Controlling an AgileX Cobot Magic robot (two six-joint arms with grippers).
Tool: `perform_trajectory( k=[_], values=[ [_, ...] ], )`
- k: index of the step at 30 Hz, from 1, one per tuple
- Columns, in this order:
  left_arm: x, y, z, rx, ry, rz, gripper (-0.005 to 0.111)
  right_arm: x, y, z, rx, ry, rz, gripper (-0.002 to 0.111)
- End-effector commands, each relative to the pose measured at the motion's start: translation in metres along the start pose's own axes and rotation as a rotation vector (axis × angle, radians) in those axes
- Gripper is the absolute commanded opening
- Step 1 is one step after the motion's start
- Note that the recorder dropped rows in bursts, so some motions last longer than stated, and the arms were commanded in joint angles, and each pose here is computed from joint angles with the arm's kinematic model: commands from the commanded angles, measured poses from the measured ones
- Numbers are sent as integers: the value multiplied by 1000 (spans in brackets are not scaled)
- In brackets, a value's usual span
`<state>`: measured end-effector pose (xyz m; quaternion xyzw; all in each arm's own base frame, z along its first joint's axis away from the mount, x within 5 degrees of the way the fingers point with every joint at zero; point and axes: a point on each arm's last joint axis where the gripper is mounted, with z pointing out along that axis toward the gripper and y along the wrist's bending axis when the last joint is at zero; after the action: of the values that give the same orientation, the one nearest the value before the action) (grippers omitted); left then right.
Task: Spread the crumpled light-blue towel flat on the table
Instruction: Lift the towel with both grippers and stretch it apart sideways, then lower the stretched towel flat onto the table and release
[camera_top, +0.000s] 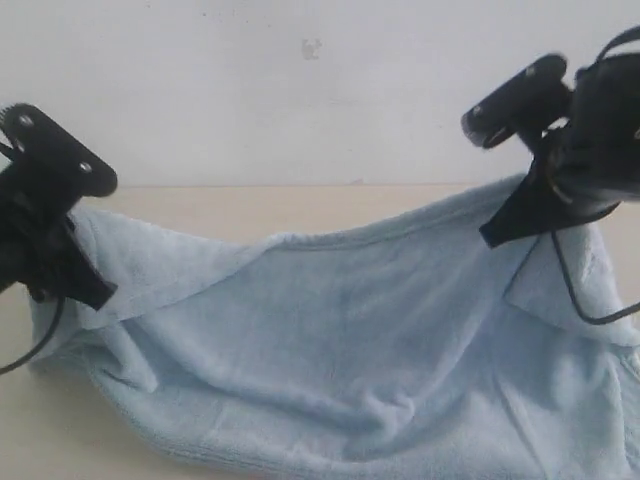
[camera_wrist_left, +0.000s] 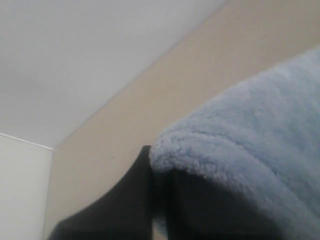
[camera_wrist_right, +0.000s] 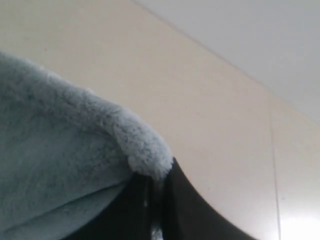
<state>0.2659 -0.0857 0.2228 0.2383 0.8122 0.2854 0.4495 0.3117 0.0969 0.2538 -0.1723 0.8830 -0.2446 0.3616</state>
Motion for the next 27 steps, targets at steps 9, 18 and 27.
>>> perform_trajectory(
  k=[9, 18, 27],
  values=[
    [-4, -3, 82, 156, 85, -123, 4, 22, -21, 95, -234, -48, 360, 1],
    [-24, 2, 115, 174, 45, -128, 35, 12, -38, 115, -220, -82, 403, 41],
    [-23, 12, 114, 116, 109, -245, 80, 17, -55, 104, -84, 30, 525, 50]
  ],
)
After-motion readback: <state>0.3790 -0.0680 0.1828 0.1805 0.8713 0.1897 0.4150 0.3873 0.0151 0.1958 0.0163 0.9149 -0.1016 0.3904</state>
